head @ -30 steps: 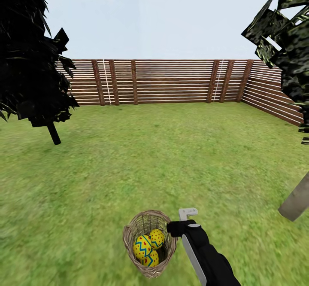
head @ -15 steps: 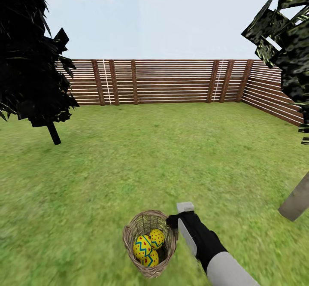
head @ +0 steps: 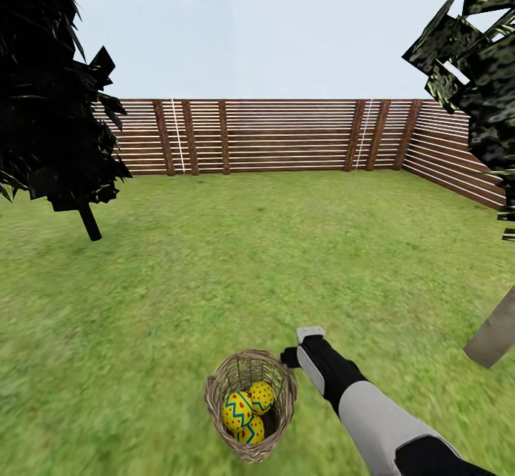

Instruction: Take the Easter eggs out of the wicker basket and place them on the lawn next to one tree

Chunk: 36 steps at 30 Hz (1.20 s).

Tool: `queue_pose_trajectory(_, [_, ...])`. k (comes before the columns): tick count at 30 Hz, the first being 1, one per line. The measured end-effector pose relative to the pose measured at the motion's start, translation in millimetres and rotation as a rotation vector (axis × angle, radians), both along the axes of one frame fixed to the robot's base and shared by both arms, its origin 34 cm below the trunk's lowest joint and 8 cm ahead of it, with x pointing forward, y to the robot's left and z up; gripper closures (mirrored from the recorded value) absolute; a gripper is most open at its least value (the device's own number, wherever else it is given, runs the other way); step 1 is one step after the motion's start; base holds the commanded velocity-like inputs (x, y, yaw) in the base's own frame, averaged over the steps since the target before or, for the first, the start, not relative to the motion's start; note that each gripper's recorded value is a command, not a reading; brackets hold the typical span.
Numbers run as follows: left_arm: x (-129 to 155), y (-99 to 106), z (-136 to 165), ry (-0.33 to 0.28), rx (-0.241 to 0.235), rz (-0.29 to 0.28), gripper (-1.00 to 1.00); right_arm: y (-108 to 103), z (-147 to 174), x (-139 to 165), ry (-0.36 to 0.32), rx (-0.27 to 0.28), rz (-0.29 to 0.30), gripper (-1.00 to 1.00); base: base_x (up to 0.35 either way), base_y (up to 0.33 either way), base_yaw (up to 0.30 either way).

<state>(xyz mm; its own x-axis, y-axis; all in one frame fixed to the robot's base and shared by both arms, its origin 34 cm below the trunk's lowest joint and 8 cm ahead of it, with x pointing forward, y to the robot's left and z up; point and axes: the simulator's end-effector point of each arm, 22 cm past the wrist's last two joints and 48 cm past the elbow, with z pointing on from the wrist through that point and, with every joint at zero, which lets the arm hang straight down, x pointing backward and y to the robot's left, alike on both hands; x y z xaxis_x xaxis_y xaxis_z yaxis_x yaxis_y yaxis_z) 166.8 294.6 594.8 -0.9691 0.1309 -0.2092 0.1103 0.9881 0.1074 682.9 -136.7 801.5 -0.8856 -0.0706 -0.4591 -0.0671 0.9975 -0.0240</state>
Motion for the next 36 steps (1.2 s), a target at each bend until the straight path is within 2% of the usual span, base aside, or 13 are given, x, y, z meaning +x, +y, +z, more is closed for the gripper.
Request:
queue_pose_trajectory(7, [0, 1, 0, 0.000, 0.002, 0.003, -1.00, 3, 3, 3, -0.010, 0.006, -0.001, -1.00, 0.000, 0.000, 0.000])
queue_pose_trajectory(18, [1, -2, 0, 0.000, -0.004, 0.000, -1.00, 5, 25, 26, -0.038, 0.011, -0.009, -1.00, 0.000, 0.000, 0.000])
queue_pose_trajectory(27, [0, -3, 0, 0.003, -0.007, -0.002, -1.00, 6, 28, 25, -0.011, 0.002, 0.000, -1.00, 0.000, 0.000, 0.000])
queue_pose_trajectory(36, [0, -7, -1, 0.008, -0.017, -0.006, -1.00, 6, 28, 26, -0.016, 0.003, 0.012, -1.00, 0.000, 0.000, 0.000])
